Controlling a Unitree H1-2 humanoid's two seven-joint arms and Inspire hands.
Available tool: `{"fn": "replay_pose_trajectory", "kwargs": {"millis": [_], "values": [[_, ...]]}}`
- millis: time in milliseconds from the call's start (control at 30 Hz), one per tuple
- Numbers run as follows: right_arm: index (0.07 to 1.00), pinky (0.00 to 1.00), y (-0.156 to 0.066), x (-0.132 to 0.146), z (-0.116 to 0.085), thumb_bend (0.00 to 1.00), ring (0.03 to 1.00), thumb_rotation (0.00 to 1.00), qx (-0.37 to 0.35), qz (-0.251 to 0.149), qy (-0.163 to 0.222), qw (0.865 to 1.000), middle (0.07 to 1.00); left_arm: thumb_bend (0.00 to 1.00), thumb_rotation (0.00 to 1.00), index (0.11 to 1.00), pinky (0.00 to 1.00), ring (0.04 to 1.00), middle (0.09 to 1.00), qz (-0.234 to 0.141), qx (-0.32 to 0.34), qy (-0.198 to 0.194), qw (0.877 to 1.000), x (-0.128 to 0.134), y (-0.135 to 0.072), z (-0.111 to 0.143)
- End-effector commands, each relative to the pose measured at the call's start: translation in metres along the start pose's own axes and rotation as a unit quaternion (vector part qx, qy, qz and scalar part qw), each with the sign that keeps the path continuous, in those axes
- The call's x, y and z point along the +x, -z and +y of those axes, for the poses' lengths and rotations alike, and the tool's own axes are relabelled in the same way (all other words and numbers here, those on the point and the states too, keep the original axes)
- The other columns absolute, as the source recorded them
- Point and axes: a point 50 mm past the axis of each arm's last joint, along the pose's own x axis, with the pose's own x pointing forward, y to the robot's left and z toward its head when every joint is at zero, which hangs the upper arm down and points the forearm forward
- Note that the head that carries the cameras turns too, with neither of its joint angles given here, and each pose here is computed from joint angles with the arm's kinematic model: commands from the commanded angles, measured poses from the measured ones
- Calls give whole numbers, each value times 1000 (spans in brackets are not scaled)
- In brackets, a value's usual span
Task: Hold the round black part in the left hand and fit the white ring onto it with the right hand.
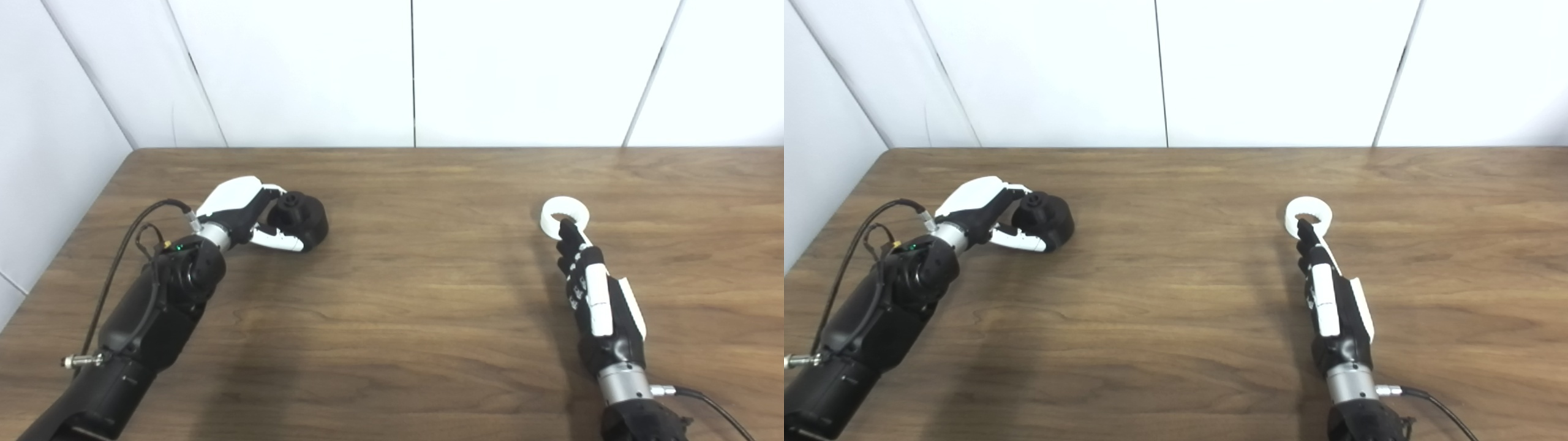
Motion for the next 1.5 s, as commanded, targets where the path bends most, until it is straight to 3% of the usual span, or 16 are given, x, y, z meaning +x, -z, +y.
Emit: {"fn": "replay_pose_trajectory", "kwargs": {"millis": [0, 333, 733, 1033, 1133, 1467], "values": [[926, 992, -1, -10, 12, 609, 973, 1000, 31, -13, 8, 999, 960, 759, 479, 729, 876, 954, 907, -10, 12, -52, 999, 2, -3, 30], [924, 989, -1, -11, 11, 610, 971, 1000, 32, -11, 8, 999, 958, 738, 416, 714, 863, 959, 909, -6, 9, -51, 999, -2, -5, 25], [921, 991, 0, -11, 11, 609, 971, 1000, 31, -9, 10, 999, 949, 752, 414, 702, 863, 967, 914, -27, -1, -58, 998, -15, -13, 15], [924, 994, 0, -11, 11, 609, 974, 1000, 27, -8, 7, 1000, 949, 767, 448, 694, 907, 981, 921, -59, -1, -71, 996, -35, -36, 8], [926, 998, 0, -12, 11, 609, 978, 1000, 27, -6, 6, 1000, 950, 771, 455, 691, 963, 990, 918, -71, 2, -73, 995, -44, -44, 4], [928, 997, -1, -13, 14, 619, 980, 1000, 26, -4, 7, 1000, 952, 769, 423, 685, 894, 953, 904, -101, 0, -76, 992, -73, -71, -9]]}}
